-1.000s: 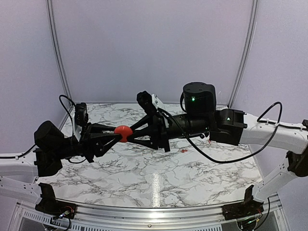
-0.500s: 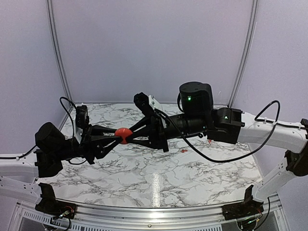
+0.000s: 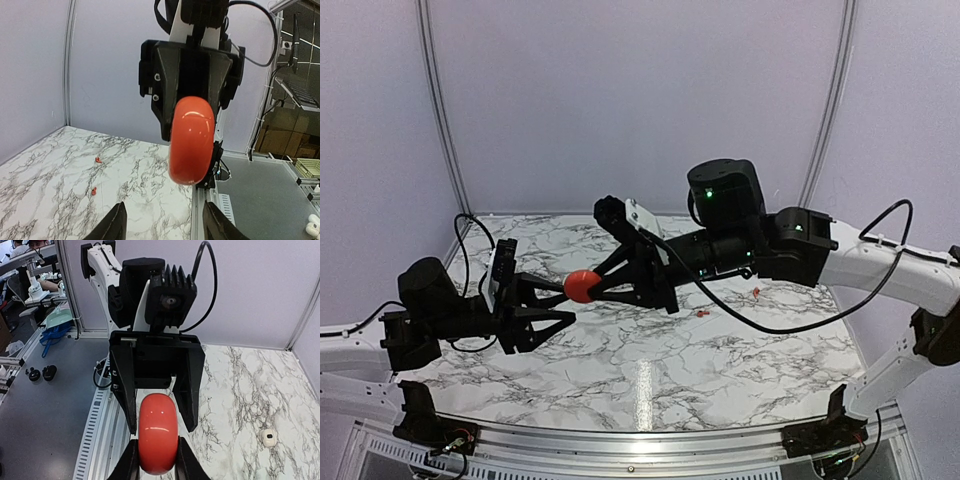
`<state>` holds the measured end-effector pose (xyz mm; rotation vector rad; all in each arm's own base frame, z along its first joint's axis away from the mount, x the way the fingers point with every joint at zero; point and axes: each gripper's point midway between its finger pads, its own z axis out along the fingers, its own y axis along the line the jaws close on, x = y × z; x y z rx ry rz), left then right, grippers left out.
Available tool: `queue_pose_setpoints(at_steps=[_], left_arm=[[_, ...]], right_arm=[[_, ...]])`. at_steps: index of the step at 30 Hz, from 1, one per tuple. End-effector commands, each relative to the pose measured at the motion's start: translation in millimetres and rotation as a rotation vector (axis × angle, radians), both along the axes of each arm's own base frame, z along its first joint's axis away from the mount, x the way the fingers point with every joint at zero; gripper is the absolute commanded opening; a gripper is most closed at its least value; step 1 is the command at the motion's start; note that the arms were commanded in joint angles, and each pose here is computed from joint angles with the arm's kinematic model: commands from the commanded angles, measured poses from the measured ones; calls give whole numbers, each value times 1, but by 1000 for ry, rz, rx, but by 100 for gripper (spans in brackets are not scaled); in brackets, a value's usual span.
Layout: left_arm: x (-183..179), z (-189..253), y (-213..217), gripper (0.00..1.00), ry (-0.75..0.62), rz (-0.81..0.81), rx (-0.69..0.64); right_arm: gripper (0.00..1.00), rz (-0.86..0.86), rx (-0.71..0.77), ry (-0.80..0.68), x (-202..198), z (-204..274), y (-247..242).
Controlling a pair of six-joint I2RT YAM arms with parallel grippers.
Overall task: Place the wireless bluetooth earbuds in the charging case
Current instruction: Pass from the left arm to the right, then pass from the right arm to the left
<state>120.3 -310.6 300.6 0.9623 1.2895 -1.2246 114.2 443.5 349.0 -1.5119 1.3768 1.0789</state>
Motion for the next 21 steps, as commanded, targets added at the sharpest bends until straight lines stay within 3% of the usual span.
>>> queue_pose_setpoints(at_steps=[1, 16, 21], left_arm=[[-1, -4, -4, 54, -3, -12, 73], [3, -10, -17, 49, -1, -35, 134], [4, -16, -17, 52, -3, -26, 151]], right_arm=[[9, 2, -59, -9, 3, -7, 0], [8, 15, -118, 3, 5, -25, 6], [8, 11, -126, 1, 6, -25, 6]])
